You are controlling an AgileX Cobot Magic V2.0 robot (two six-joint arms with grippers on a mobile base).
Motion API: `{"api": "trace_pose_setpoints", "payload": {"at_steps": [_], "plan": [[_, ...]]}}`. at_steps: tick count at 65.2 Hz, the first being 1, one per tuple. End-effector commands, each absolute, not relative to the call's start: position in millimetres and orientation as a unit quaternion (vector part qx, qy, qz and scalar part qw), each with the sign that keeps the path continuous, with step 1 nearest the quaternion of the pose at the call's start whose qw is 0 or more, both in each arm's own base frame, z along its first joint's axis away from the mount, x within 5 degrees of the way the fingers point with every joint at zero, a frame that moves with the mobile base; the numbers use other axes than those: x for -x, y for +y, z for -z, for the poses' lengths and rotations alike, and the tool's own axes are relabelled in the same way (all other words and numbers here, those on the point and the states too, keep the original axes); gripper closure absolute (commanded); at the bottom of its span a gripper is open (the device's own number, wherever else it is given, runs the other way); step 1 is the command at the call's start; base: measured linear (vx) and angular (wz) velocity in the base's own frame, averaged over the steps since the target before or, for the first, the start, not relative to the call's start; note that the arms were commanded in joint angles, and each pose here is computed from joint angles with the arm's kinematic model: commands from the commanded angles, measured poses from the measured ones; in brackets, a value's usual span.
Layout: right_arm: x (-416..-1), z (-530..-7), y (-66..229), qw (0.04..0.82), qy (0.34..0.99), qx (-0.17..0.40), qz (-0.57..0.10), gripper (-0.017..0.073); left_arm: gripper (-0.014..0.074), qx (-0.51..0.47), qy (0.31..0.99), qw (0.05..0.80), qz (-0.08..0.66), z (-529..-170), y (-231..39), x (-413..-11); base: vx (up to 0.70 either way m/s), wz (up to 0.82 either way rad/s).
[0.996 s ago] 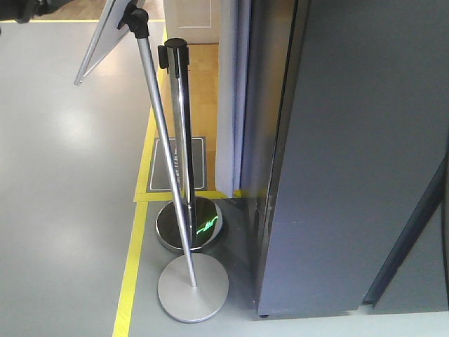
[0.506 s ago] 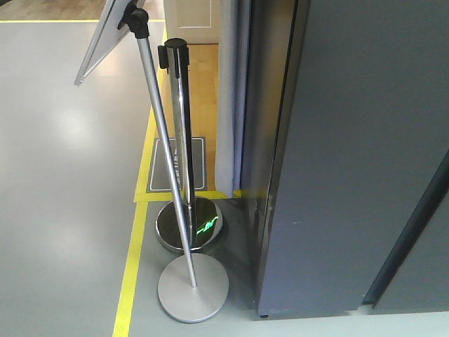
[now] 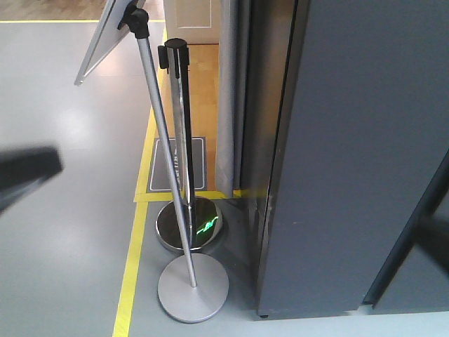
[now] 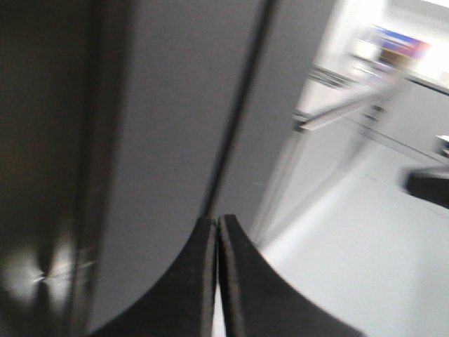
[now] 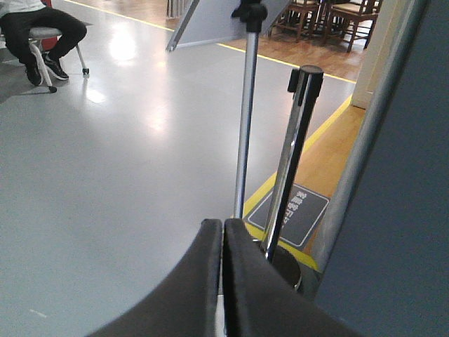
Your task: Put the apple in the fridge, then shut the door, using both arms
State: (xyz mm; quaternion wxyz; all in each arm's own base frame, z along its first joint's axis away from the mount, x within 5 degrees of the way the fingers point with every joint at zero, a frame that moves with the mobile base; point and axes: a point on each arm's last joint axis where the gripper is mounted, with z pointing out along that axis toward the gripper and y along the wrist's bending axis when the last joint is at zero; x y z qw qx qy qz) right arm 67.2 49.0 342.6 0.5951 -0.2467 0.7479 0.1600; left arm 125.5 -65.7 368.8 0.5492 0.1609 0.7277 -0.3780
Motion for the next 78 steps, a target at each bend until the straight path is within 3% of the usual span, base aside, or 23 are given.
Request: {"api": "trace_pose_setpoints", "payload": {"at_steps": [1, 12, 34, 57, 78], "plan": [[-60, -338, 48, 0.623, 0.731, 0.228, -0.160, 0.0564, 0.0601, -0.105, 0.725, 0.586, 0.346, -354, -57, -116, 0.00, 0.00], [-48, -325, 51, 0.620, 0.728, 0.241, -0.167, 0.0564, 0.0601, -0.068, 0.717, 0.600, 0.348, -335, -53, -101, 0.00, 0.00], [-46, -325, 53, 0.617, 0.728, 0.243, -0.174, 0.0564, 0.0601, -0.044, 0.688, 0.601, 0.404, -343, -55, -96, 0.00, 0.00], [-46, -325, 53, 0.617, 0.728, 0.243, -0.174, 0.0564, 0.0601, -0.119, 0.663, 0.545, 0.499, -347, -72, -79, 0.00, 0.00], [-46, -325, 53, 0.617, 0.728, 0.243, -0.174, 0.0564, 0.0601, 0.095, 0.446, 0.546, 0.703, -392, -47, -81, 0.00, 0.00]]}}
